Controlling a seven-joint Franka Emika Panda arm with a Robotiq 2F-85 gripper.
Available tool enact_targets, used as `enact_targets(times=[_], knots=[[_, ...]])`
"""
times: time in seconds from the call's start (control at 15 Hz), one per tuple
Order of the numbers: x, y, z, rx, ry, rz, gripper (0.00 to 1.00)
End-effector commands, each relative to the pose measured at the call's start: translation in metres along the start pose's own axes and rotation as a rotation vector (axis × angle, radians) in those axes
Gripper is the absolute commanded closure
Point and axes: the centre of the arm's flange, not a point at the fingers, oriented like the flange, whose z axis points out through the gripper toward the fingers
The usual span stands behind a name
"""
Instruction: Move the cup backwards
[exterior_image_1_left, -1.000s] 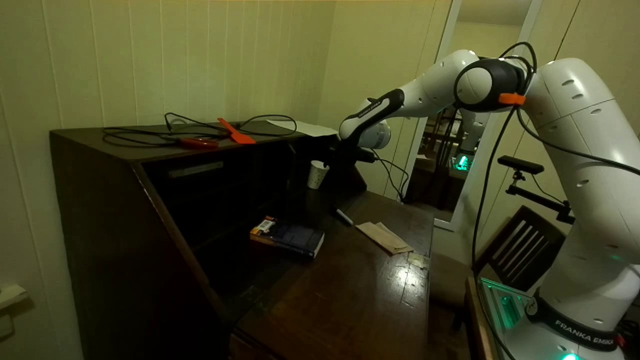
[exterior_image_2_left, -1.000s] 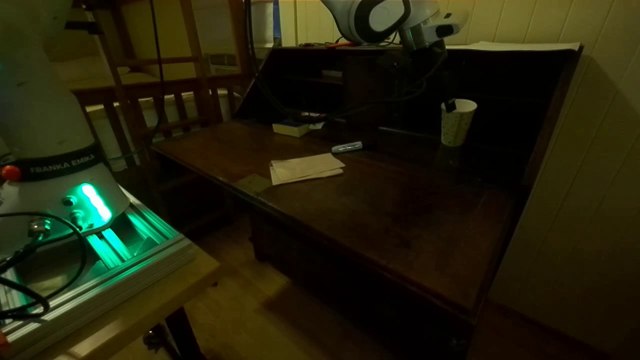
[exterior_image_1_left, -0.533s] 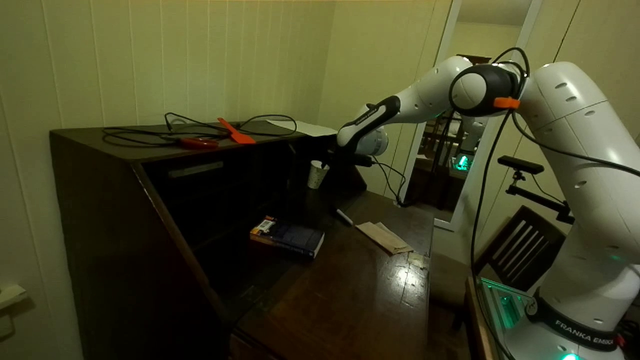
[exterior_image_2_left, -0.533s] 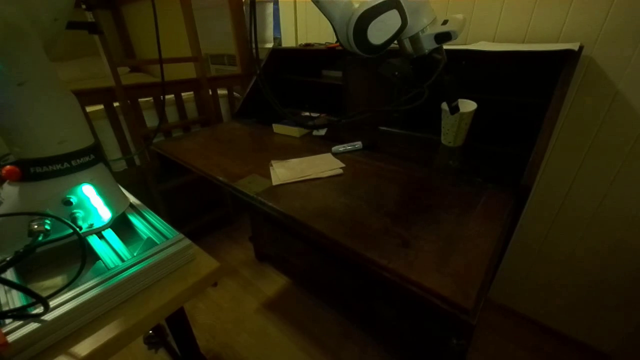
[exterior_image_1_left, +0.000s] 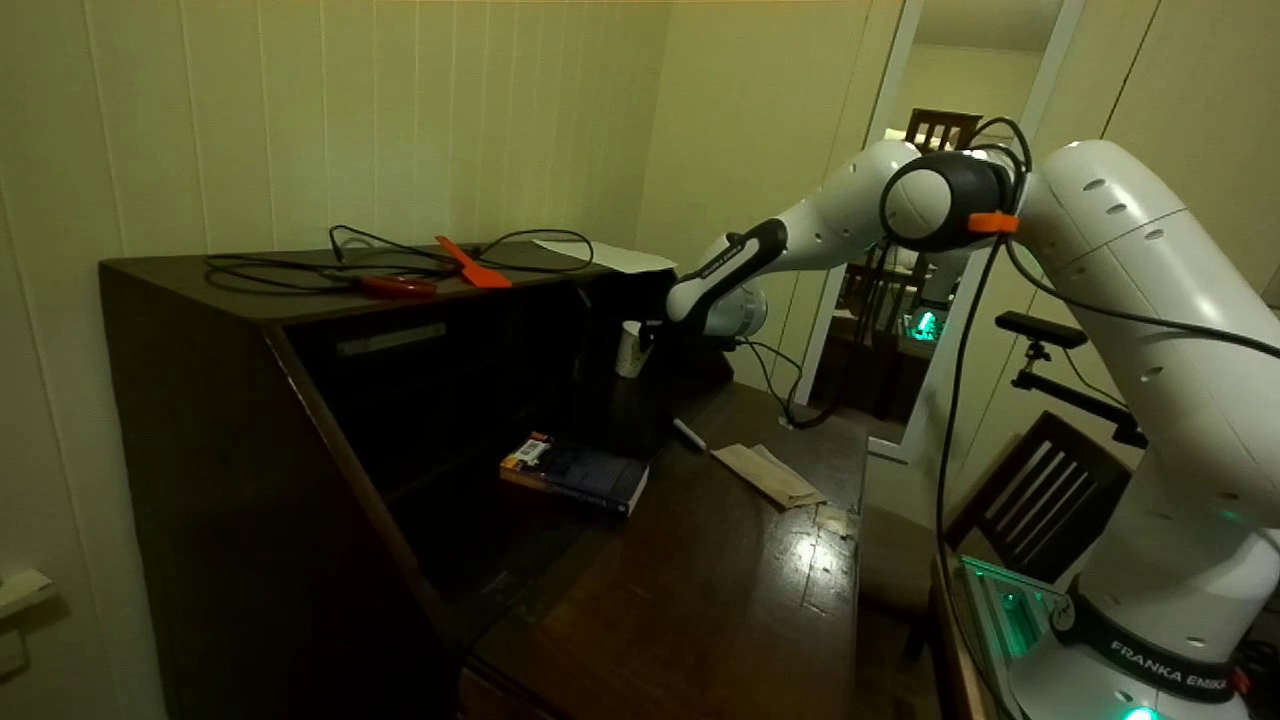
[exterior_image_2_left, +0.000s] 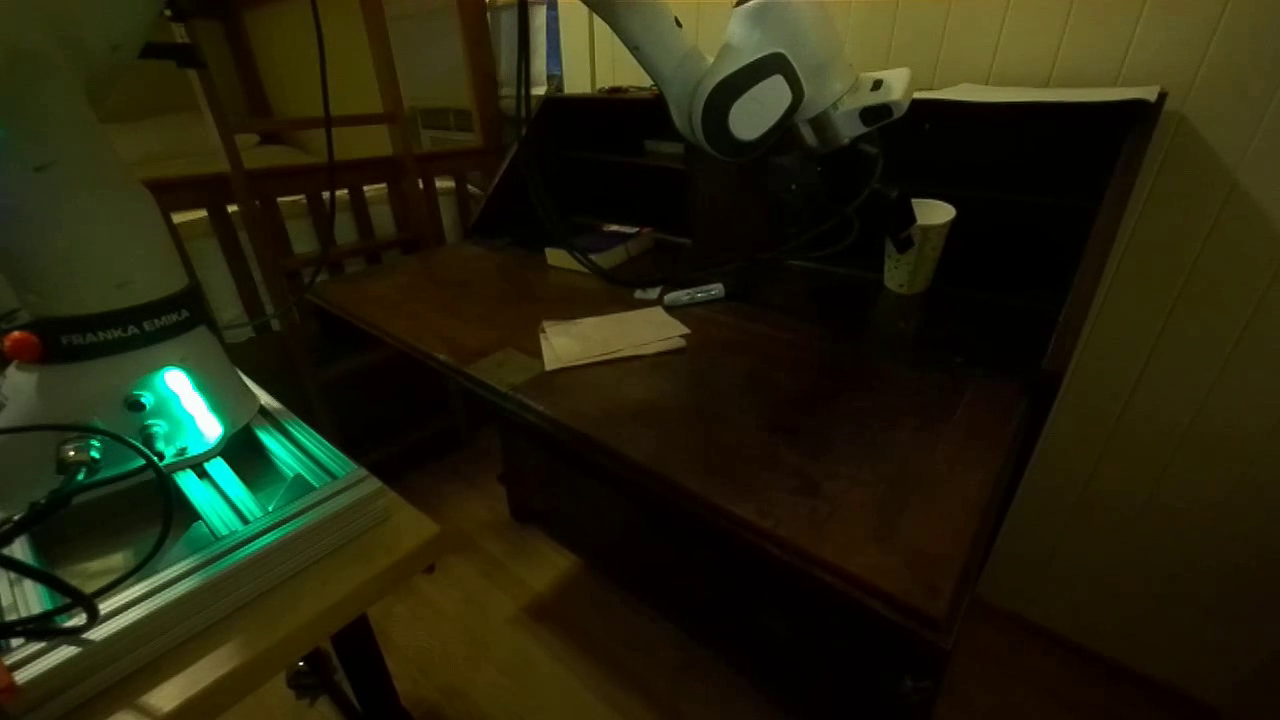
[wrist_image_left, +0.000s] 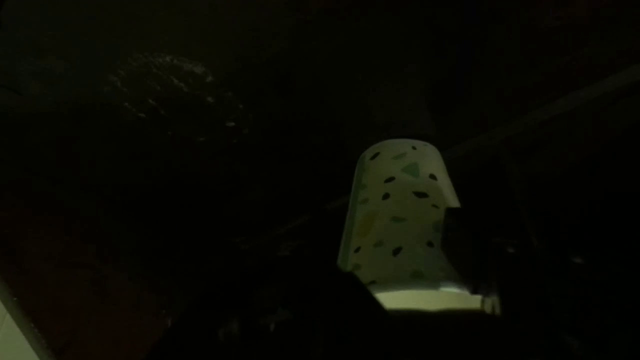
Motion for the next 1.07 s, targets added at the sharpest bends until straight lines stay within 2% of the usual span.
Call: enact_targets(times=[0.0,0.2,0.33,0.6,0.8,1.0], knots=[[0.007,0.004,0.009,-0.02,0.042,-0.05,0.69],[0.01,0.008,0.015,-0.034,0.058,-0.07,0.91],[0.009,0.008,0.015,-0.029,0.057,-0.089,0.99],[0.006,0.005,0.01,0.005,0.033,-0.143,1.0],[0.002,0.004,0.002,0.044,-0.016,-0.231,1.0],[0.003,0.015,0.001,-0.008,-0.019,-0.324,1.0]])
